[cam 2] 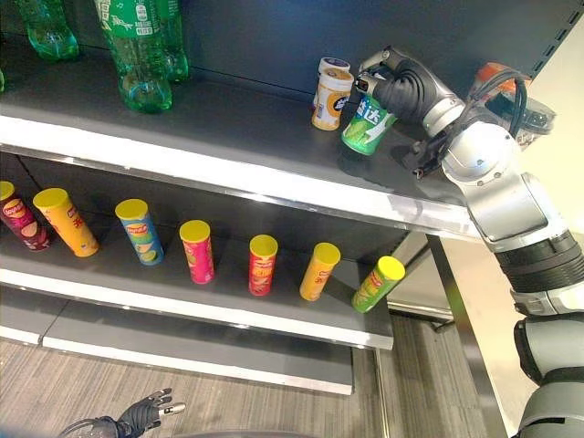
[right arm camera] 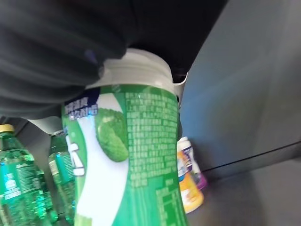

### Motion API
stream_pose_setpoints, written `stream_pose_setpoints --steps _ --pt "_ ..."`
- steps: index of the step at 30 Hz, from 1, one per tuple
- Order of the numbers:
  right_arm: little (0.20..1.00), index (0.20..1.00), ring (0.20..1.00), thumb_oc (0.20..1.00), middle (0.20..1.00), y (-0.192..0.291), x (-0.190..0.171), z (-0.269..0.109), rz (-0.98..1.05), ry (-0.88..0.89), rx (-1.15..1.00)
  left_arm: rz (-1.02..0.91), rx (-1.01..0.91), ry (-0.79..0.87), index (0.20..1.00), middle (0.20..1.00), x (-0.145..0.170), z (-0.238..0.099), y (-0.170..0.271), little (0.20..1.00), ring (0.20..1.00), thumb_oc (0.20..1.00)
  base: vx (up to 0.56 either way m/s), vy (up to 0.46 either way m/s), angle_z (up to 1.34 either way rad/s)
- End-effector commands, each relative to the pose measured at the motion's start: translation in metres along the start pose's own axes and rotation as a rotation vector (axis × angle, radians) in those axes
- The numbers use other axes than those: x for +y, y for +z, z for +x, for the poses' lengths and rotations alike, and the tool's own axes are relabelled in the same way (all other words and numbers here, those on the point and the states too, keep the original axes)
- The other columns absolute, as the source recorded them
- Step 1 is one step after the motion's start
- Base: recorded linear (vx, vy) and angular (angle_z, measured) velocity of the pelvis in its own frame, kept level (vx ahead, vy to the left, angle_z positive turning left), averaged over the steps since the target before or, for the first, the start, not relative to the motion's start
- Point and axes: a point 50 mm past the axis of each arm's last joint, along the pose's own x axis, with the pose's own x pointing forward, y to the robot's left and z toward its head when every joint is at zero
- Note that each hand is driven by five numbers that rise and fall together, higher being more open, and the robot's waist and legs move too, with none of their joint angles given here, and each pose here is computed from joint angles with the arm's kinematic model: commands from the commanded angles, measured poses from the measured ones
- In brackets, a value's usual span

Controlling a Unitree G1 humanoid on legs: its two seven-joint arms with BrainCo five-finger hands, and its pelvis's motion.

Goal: Put the goods on the table back onto the shelves and tidy them up.

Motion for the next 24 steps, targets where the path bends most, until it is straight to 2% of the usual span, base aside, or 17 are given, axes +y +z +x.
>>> stream_pose_setpoints --steps 1,12,24 --pt "0.2 0.2 0.2 0.2 0.2 0.025 -0.027 0.007 -0.073 -0.109 -0.082 0.042 -0.038 0.024 1.0 1.0 0.011 0.0 0.013 1.0 1.0 1.0 0.03 0.022 0.04" --pt "0.2 0.2 0.2 0.2 0.2 0.042 -0.018 0.019 -0.112 -0.127 -0.143 0.039 -0.036 0.023 1.0 1.0 0.009 0.001 0.013 1.0 1.0 1.0 0.01 0.005 0.03" --pt "0.2 0.2 0.2 0.2 0.2 0.038 -0.017 0.016 -0.205 -0.08 -0.106 0.038 -0.029 0.025 1.0 1.0 0.012 0.0 0.01 1.0 1.0 1.0 0.0 0.0 0.0"
